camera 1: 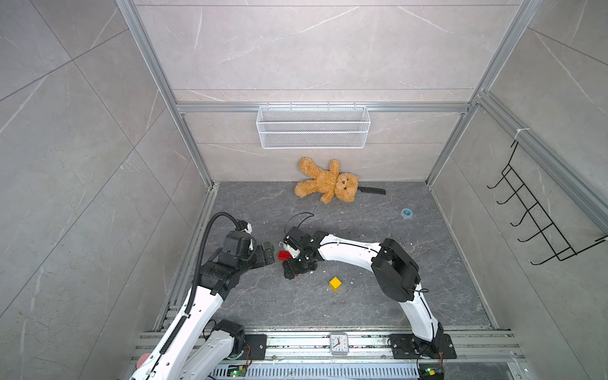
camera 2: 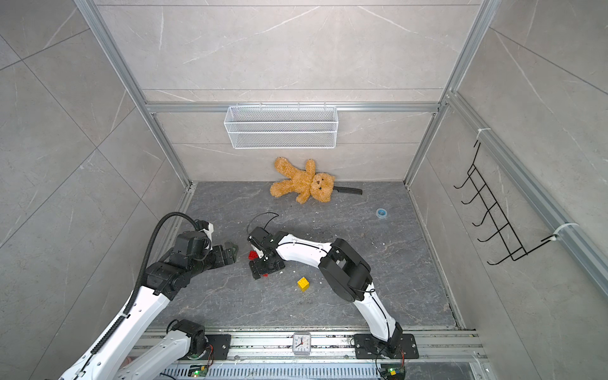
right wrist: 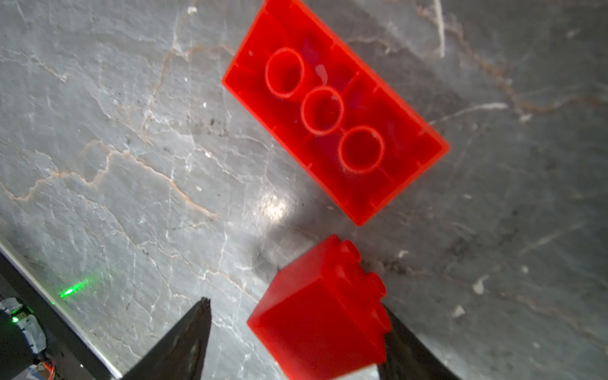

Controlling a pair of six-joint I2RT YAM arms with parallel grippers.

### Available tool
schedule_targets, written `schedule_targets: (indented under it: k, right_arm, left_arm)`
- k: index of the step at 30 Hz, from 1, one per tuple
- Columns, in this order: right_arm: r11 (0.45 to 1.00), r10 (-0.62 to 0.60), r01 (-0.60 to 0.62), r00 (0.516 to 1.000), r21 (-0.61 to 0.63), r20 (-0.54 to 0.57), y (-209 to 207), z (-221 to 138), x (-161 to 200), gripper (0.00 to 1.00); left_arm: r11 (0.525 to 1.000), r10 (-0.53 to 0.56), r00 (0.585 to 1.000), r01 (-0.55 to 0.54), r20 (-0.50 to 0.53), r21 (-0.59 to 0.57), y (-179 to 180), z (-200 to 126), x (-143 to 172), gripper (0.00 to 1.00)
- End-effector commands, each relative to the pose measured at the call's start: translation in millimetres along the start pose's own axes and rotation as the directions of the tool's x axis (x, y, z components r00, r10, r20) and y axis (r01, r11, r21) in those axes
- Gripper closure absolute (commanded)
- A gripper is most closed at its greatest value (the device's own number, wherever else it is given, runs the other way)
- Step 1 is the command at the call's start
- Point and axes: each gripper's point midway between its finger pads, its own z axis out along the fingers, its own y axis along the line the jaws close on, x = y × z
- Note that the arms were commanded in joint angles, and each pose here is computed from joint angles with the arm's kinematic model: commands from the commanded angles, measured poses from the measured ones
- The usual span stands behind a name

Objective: Assemble an ice cream with lego
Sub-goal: Pick up the lego brick from the center of the board.

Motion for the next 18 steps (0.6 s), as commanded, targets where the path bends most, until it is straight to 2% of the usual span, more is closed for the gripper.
schedule_targets:
  k: [1, 10, 18]
  right_arm:
    - [0.999, -0.023, 0.023, 1.000, 0.036, -0.016, -0.3, 2.9, -3.9, 0.24]
    - [0.985, -0.071, 0.086, 0.992, 0.147, -0.108, 0.9, 19.1, -5.2, 0.33]
    - [0.935, -0.120, 0.155, 0.985, 0.318, -0.128, -11.3, 13.1, -10.3, 0.45]
  left_arm:
    - [1.000, 0.005, 0.999, -0.004, 0.050, -0.007, 0.3, -17.1, -12.8, 0.01]
    - [0.998, 0.000, 0.999, 0.003, 0.054, -0.061, 11.0, -28.1, -11.5, 0.01]
    - [0.999, 0.002, 0.997, 0.001, 0.075, -0.042, 9.2, -32.9, -12.4, 0.01]
